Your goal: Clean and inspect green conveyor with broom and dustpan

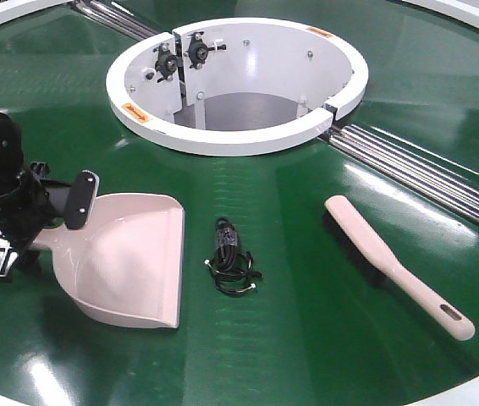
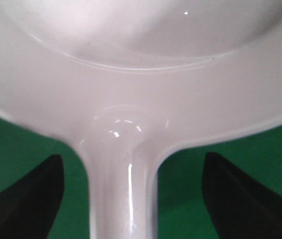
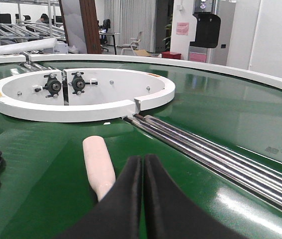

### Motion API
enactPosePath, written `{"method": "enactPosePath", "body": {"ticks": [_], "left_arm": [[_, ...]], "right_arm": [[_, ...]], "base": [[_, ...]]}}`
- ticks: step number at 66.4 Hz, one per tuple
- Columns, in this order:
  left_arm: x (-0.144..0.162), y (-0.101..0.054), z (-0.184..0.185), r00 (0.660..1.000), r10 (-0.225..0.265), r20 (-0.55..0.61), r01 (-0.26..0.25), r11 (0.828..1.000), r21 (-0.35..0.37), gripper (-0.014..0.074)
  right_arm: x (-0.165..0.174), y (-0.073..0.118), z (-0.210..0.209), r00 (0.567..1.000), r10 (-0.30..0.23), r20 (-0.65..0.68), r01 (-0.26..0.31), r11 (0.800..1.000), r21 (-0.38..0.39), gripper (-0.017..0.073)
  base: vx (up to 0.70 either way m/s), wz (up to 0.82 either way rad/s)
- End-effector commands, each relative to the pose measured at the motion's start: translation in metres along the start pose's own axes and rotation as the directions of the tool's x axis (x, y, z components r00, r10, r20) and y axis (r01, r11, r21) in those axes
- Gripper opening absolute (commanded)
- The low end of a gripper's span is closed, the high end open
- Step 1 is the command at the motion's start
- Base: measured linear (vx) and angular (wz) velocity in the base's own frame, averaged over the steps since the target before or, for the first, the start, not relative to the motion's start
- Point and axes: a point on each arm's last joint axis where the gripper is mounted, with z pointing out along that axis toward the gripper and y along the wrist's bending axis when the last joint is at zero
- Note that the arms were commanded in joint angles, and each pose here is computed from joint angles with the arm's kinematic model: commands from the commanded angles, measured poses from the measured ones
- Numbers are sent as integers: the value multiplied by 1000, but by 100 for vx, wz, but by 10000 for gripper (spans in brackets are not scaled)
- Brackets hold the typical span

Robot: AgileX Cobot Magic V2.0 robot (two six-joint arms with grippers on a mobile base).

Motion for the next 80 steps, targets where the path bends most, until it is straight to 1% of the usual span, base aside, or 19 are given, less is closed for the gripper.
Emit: {"method": "enactPosePath", "body": {"ticks": [1,12,19,23,30,34,40,47,50,61,68,74,78,80], "left_arm": [[2,7,-17,1000,-7,-1,6,997,-83,544],[1,10,-11,1000,-6,2,6,996,-84,519],[1,10,-8,1000,-4,-1,4,997,-76,458],[1,10,-7,1000,-2,-3,2,997,-74,405],[2,10,-7,1000,10,-22,-12,997,-75,279],[4,9,-7,999,20,-40,-22,997,-67,195],[5,7,-8,999,23,-49,-25,999,-48,83],[6,7,-13,999,20,-49,-23,998,-58,7],[6,6,-16,999,19,-49,-22,998,-65,-8],[7,5,-29,999,10,-42,-14,995,-101,-8],[8,3,-35,999,3,-38,-7,995,-102,-6],[8,2,-35,999,-34,-35,31,995,-100,-6],[6,3,-34,997,-73,-21,71,992,-102,-6],[5,3,-34,996,-83,-13,81,991,-103,-6]], "right_arm": [[-6,-1,-1,997,-2,76,1,1000,12,-8],[-6,-1,-1,997,-2,76,1,1000,12,-8],[-6,-1,-1,997,-2,76,1,1000,12,-8],[-6,-1,-1,997,-2,76,1,1000,12,-8],[-6,-1,-1,997,-2,76,1,1000,12,-8],[-6,-1,-1,997,-2,76,1,1000,12,-8],[-6,-1,-1,997,-2,76,1,1000,12,-8],[-6,-1,-1,997,-2,76,1,1000,12,-8],[-6,-1,-1,997,-2,76,1,1000,12,-8],[-6,-1,-1,997,-2,76,1,1000,12,-8],[-6,-1,-1,997,-2,76,1,1000,12,-8],[-6,-1,-1,997,-2,76,1,1000,12,-8],[-6,-1,-1,997,-2,76,1,1000,12,-8],[-6,-1,-1,997,-2,76,1,1000,12,-8]], "base": [[0,0],[0,0],[0,0],[0,0],[0,0],[0,0],[0,0],[0,0],[0,0],[0,0],[0,0],[0,0],[0,0],[0,0]]}}
